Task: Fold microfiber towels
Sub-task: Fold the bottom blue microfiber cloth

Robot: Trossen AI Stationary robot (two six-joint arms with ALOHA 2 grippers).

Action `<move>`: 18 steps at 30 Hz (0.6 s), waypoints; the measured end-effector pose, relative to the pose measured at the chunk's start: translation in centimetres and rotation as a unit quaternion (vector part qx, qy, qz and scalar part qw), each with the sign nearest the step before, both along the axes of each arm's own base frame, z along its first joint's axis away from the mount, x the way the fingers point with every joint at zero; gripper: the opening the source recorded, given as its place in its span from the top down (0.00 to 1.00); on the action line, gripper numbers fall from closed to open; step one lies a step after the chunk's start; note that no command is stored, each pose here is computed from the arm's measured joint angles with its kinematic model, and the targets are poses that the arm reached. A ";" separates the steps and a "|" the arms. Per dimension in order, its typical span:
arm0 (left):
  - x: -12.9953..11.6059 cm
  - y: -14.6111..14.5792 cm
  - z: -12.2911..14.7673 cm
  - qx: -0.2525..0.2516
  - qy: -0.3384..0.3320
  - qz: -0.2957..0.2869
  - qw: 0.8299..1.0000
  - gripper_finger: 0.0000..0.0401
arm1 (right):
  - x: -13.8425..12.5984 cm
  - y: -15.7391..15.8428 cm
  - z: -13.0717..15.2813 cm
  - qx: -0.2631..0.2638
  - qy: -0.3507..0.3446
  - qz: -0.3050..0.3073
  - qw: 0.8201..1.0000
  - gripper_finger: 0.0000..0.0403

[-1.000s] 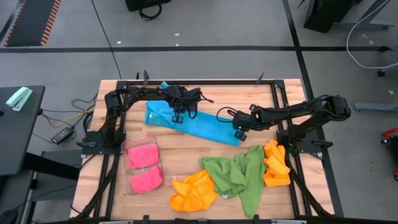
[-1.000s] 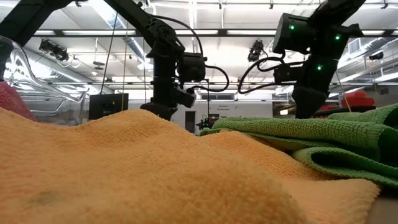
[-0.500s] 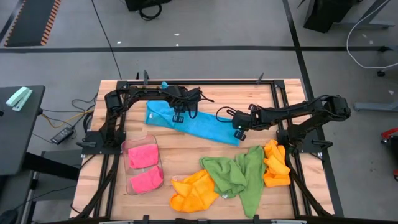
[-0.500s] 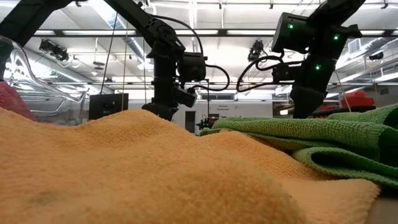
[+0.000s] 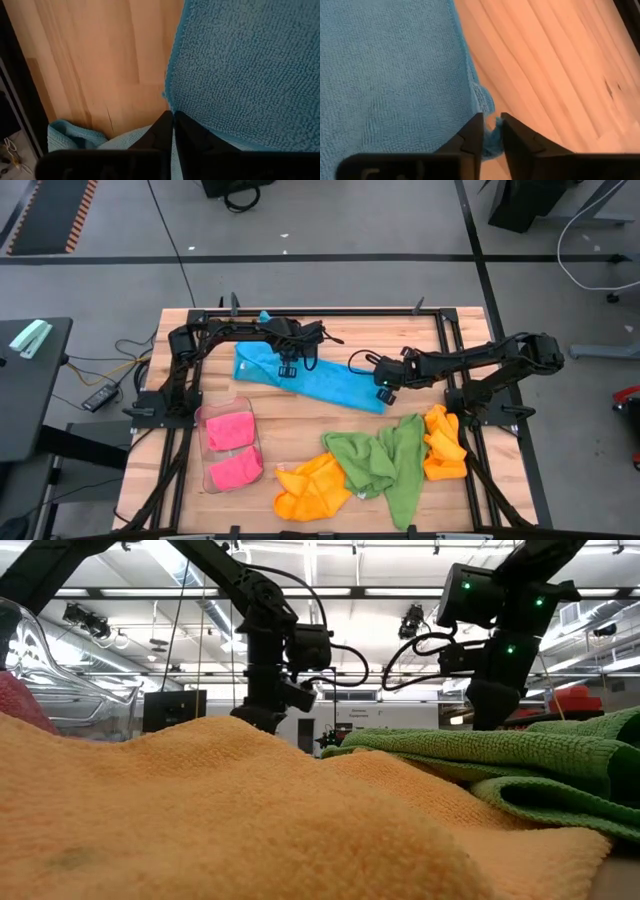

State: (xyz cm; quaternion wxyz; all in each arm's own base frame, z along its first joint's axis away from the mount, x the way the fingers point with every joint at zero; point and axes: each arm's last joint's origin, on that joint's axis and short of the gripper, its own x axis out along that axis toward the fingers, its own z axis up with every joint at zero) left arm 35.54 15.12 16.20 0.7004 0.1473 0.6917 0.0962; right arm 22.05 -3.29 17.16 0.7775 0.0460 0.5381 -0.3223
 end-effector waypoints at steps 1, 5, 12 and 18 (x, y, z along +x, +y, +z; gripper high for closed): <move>0.0 0.0 0.0 -0.001 0.001 0.002 1.000 0.93 | 0.0 0.0 0.0 0.000 0.000 0.001 1.000 0.77; -0.1 0.0 0.0 -0.003 0.000 0.017 1.000 0.85 | -0.1 -0.3 0.0 -0.001 0.006 0.000 1.000 0.64; -0.6 -0.2 -0.1 -0.005 0.021 0.039 0.999 0.73 | -0.6 -1.2 -0.1 -0.003 0.033 -0.011 0.999 0.51; -0.7 -0.7 -0.1 -0.008 0.033 0.043 0.998 0.68 | -1.2 -2.4 -0.1 -0.041 0.060 -0.029 0.997 0.50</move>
